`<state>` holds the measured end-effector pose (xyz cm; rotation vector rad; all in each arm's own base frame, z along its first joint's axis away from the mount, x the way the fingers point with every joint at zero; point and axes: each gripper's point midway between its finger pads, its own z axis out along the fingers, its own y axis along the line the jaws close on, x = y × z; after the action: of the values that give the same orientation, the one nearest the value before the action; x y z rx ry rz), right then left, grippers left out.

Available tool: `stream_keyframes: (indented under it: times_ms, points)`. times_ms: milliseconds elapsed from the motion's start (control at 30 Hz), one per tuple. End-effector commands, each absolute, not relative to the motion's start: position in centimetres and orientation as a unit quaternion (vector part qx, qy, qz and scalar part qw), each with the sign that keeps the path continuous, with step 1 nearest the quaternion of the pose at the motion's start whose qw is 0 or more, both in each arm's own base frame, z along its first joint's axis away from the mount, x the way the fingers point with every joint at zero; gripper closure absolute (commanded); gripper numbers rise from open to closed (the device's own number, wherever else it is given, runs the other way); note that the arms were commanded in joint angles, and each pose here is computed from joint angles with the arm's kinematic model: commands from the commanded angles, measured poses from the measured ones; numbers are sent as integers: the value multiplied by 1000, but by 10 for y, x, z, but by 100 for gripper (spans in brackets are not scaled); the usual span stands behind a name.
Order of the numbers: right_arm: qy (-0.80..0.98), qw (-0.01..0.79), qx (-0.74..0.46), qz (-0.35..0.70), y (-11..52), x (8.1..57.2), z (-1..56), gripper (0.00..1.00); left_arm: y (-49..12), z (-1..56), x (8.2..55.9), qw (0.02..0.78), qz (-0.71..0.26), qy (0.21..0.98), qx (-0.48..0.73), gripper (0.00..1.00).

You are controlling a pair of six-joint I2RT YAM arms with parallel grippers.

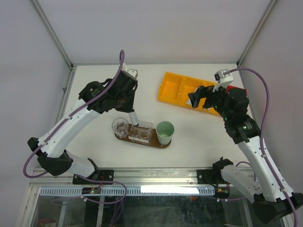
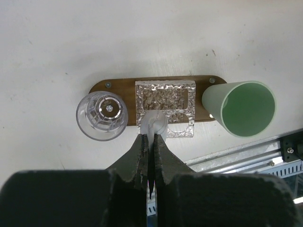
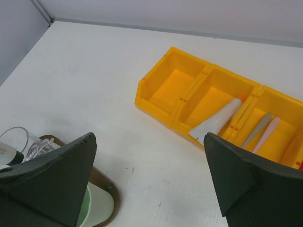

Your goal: Prepare toiletry sets of a toothbrush and toothpaste on the tray

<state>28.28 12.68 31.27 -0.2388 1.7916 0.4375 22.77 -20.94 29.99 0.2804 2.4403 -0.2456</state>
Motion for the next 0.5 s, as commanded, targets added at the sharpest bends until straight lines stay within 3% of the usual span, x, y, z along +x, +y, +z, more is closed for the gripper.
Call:
stream_keyframes:
  times_ms: [0, 467]
  points:
    - [748, 633, -95, 175, 117, 281, 338, 0, -219, 310, 230, 355, -127, 921, 95, 100]
    - [743, 640, -92, 173, 115, 279, 336, 0, -224, 293, 241, 363, -117, 920, 89, 100]
